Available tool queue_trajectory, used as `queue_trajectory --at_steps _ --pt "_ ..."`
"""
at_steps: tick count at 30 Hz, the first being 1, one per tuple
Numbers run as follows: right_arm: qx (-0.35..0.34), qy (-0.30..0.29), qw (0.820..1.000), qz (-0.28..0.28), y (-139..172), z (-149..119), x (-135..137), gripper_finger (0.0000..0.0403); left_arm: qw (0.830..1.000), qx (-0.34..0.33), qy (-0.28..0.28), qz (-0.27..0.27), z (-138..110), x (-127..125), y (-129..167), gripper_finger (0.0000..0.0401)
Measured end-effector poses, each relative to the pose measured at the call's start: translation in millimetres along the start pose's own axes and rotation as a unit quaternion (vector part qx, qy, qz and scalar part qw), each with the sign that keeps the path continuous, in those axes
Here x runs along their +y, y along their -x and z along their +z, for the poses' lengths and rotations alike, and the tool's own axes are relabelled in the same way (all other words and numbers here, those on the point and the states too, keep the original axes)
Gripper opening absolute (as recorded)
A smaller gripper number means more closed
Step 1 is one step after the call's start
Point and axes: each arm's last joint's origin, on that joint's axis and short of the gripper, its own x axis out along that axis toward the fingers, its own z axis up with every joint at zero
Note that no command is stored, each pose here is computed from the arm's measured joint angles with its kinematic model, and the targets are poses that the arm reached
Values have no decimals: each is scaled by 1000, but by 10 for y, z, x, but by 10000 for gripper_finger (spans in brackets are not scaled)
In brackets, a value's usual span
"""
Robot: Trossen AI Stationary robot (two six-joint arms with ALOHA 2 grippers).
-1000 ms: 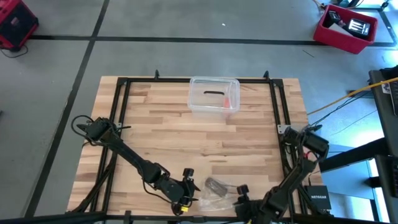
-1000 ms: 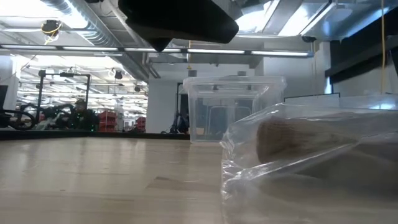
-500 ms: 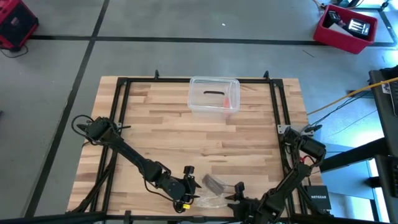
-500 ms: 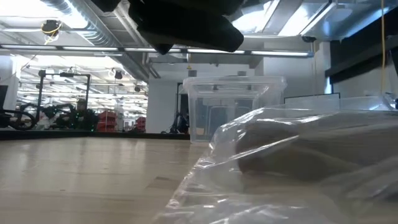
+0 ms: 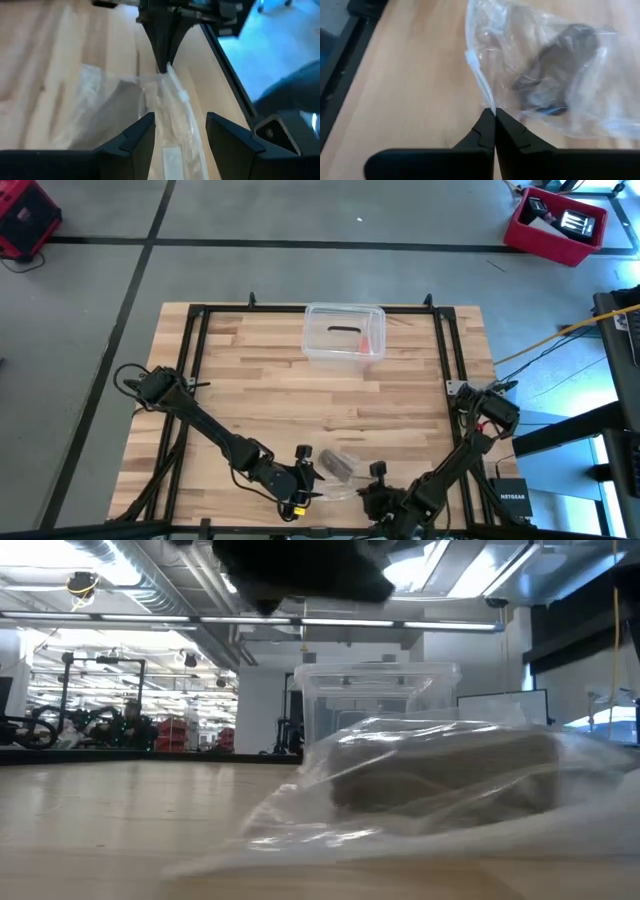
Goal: Roll bandage
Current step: Close the transparent zip bag
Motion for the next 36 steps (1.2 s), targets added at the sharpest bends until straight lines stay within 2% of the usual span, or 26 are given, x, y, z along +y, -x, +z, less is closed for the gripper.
queue_trajectory --at_steps 5,12,18,30,33,36 --pt "13 -57 998 -13 168 192 -311 4 1000 -11 3 10 51 8 42 168" --pt "5 -138 990 32 202 470 -615 3 999 -9 -6 32 37 23 40 168" --pt "4 -144 988 53 193 515 -645 2 995 26 -41 90 -52 84 41 168" --pt "-4 -166 985 44 167 542 -681 1 996 50 -14 74 -187 107 -116 167" --pt "-3 -164 985 47 168 543 -680 1 995 59 -15 85 -207 116 -112 143" --pt "0 -175 983 53 168 543 -675 1 993 60 -19 99 -217 126 -111 89"
